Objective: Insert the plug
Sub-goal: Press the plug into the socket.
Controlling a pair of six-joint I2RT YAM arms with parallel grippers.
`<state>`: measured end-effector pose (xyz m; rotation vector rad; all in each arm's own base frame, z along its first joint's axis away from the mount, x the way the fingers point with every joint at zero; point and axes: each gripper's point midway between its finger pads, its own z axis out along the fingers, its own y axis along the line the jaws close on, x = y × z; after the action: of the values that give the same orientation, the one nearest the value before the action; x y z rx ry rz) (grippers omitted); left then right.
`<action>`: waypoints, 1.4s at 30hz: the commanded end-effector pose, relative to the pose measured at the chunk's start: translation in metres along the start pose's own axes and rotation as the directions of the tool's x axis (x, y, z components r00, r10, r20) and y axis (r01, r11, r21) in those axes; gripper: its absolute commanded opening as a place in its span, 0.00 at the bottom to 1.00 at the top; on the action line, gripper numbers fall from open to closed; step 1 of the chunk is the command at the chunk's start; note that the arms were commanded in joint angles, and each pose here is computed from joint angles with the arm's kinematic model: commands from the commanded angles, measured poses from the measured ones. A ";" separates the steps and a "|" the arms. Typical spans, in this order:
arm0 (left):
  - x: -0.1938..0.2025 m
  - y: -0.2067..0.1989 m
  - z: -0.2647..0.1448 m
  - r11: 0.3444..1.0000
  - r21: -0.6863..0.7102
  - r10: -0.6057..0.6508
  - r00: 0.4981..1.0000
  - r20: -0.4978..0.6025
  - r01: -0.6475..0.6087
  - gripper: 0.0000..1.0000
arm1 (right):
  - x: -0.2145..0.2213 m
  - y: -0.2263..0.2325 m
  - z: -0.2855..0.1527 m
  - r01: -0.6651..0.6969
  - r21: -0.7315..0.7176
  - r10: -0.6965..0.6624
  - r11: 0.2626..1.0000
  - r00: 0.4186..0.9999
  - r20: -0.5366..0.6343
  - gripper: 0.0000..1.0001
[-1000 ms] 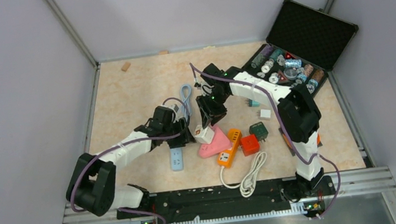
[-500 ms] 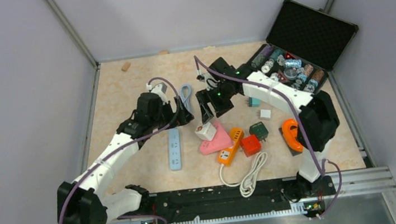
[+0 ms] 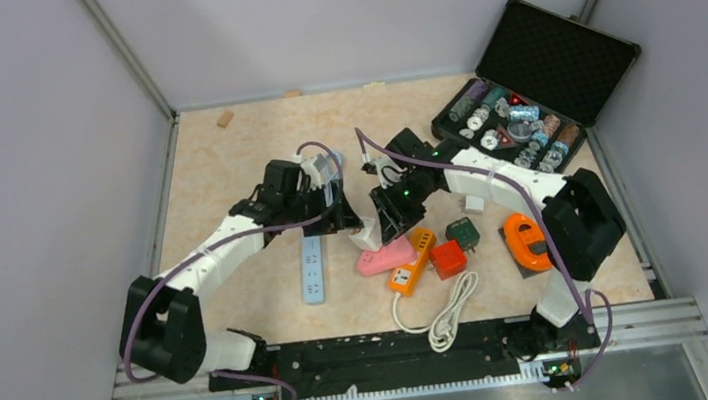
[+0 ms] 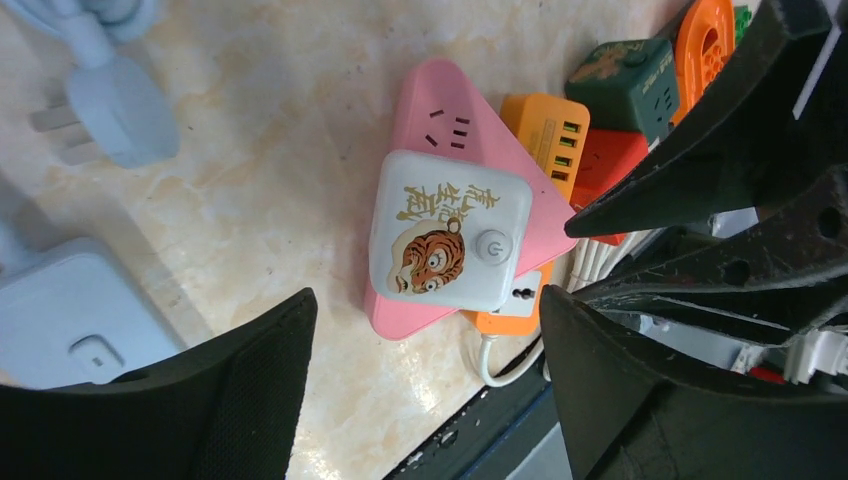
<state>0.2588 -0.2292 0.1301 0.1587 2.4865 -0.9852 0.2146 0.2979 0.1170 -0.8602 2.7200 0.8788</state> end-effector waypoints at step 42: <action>0.056 0.001 0.065 0.995 0.057 0.100 0.940 -0.327 -0.086 0.09 | 0.012 -0.027 0.002 -0.208 0.080 0.212 0.975 0.976 -0.043 0.05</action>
<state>0.2441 -0.2831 0.0939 0.4802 2.6179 -1.1643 0.2110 0.2768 0.0729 -0.6915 2.9560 0.7059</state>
